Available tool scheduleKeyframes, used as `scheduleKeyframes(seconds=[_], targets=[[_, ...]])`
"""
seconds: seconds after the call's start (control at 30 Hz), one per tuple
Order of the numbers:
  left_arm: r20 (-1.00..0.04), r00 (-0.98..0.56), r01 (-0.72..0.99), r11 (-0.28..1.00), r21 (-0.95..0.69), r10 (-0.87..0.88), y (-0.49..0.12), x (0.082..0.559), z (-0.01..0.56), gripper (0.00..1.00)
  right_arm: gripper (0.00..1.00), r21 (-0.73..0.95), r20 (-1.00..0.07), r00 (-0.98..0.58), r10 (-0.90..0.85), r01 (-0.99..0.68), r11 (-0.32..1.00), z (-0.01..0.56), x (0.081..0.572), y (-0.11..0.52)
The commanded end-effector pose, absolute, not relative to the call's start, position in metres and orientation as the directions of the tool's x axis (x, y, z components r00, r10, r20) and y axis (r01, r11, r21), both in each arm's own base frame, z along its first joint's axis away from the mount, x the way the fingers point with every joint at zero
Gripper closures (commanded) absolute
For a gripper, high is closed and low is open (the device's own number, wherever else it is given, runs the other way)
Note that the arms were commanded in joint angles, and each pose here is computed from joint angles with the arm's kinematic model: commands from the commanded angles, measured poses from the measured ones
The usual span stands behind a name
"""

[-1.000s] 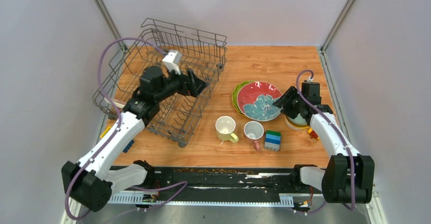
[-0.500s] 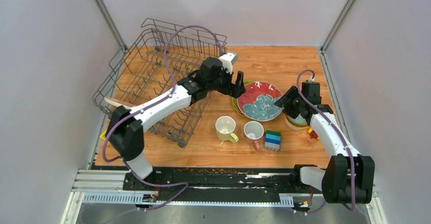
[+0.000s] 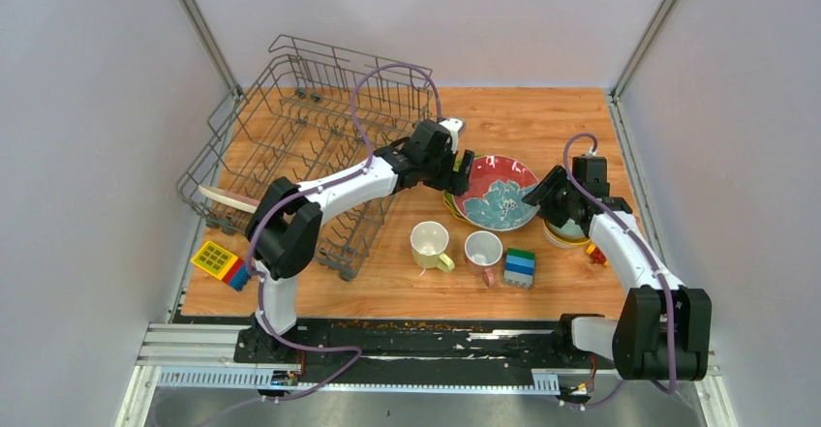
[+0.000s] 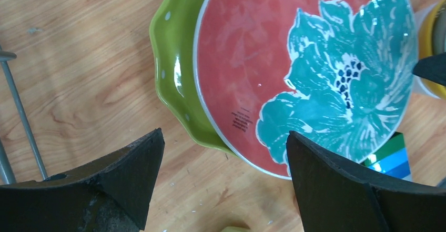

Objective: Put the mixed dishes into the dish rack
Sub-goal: Pick up the plate at the center of the board.

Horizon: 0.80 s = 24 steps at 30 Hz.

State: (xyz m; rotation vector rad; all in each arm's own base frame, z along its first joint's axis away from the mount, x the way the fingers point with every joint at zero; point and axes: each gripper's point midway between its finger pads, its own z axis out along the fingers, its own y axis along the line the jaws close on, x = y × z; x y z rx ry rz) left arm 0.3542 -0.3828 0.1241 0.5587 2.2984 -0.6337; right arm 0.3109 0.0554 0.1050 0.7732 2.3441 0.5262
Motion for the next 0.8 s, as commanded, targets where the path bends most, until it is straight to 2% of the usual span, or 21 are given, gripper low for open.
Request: scheduleKeyframes(seconds=[0.0,0.13,0.33,0.43,0.77], targets=[[-0.713,-0.675,0.523,0.804,-0.281,0.19,-0.391,0.363,0.129,0.08,0.49,0.52,-0.455,-0.625,0.634,0.391,0.759,0.109,0.321,0.051],[-0.695,-0.691,0.525,0.8,-0.292,0.199,-0.398,0.365,0.115,0.1,0.49,0.52,-0.451,-0.626,0.637,0.395,0.757,0.109,0.322,0.051],[-0.683,-0.7,0.531,0.792,-0.302,0.209,-0.406,0.362,0.105,0.16,0.5,0.514,-0.448,-0.629,0.635,0.4,0.759,0.104,0.322,0.051],[-0.678,-0.706,0.525,0.792,-0.31,0.203,-0.407,0.361,0.102,0.23,0.51,0.51,-0.444,-0.634,0.634,0.403,0.76,0.1,0.321,0.051],[-0.677,-0.71,0.524,0.787,-0.325,0.193,-0.409,0.356,0.1,0.31,0.55,0.566,-0.423,-0.648,0.633,0.356,0.743,0.09,0.322,0.063]])
